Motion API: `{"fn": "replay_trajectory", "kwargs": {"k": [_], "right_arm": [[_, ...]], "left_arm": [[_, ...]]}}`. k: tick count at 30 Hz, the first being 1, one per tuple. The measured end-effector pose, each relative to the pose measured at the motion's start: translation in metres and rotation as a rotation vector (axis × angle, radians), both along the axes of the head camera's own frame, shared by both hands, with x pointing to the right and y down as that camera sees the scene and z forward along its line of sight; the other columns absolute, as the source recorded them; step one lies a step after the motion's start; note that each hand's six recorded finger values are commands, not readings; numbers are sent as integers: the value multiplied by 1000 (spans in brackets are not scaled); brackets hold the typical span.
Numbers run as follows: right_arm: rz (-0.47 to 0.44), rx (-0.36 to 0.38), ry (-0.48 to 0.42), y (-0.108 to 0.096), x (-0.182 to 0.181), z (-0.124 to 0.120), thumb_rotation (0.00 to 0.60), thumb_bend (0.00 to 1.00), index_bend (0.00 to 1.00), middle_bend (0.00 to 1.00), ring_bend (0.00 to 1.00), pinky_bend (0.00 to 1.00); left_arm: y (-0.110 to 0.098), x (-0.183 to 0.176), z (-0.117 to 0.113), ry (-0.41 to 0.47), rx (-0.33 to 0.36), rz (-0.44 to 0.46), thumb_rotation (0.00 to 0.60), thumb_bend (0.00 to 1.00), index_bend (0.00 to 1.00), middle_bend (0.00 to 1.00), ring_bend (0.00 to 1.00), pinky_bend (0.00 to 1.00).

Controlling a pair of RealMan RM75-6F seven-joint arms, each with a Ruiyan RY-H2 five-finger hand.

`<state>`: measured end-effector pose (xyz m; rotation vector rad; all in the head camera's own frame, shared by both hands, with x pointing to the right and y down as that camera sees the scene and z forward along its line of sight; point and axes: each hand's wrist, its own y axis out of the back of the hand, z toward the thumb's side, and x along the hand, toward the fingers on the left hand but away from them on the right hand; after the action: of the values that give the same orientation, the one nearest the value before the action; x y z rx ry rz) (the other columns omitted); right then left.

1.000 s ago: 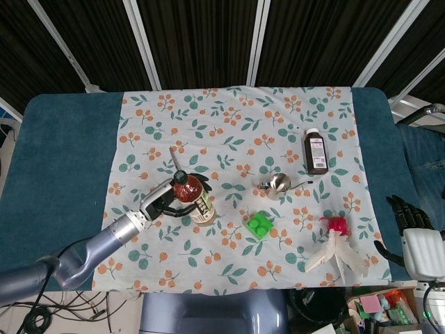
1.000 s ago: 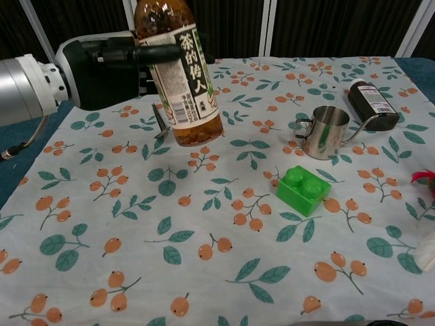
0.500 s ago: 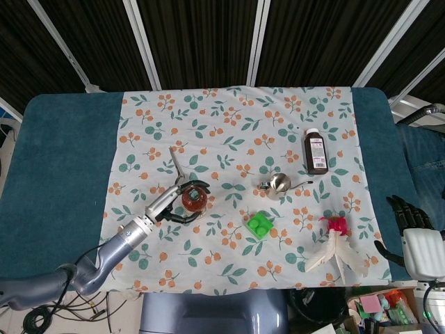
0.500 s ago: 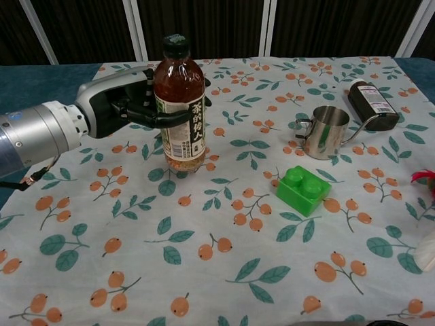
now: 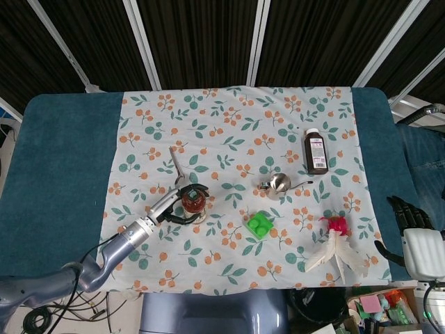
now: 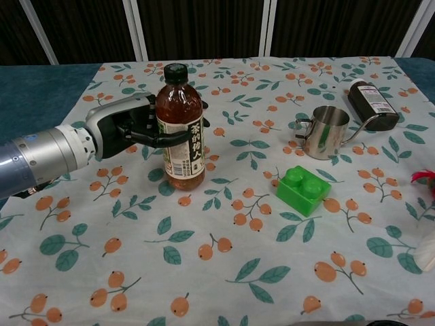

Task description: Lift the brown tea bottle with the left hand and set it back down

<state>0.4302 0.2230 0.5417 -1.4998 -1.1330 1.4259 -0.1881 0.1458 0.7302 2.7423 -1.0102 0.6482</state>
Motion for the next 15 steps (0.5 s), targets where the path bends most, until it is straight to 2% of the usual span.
{"fn": "replay_trajectory", "kwargs": {"k": [2, 7, 10, 15], "right_arm": [[1, 2, 0, 0, 0, 0, 600, 112, 118, 102, 140, 165], [4, 4, -1, 0, 0, -1, 600, 112, 120, 108, 143, 165], [5, 9, 0, -1, 0, -1, 600, 112, 121, 108, 142, 165], [4, 14, 0, -1, 0, -2, 600, 112, 122, 108, 143, 165]], "left_arm": [[2, -1, 2, -12, 9, 13, 600, 408, 169, 211, 133, 219], [8, -2, 4, -29, 15, 62, 600, 245, 27, 69, 4, 81], [10, -5, 6, -54, 30, 105, 600, 214, 1, 9, 0, 13], [8, -14, 6, -103, 84, 128, 600, 211, 0, 0, 0, 0]]}}
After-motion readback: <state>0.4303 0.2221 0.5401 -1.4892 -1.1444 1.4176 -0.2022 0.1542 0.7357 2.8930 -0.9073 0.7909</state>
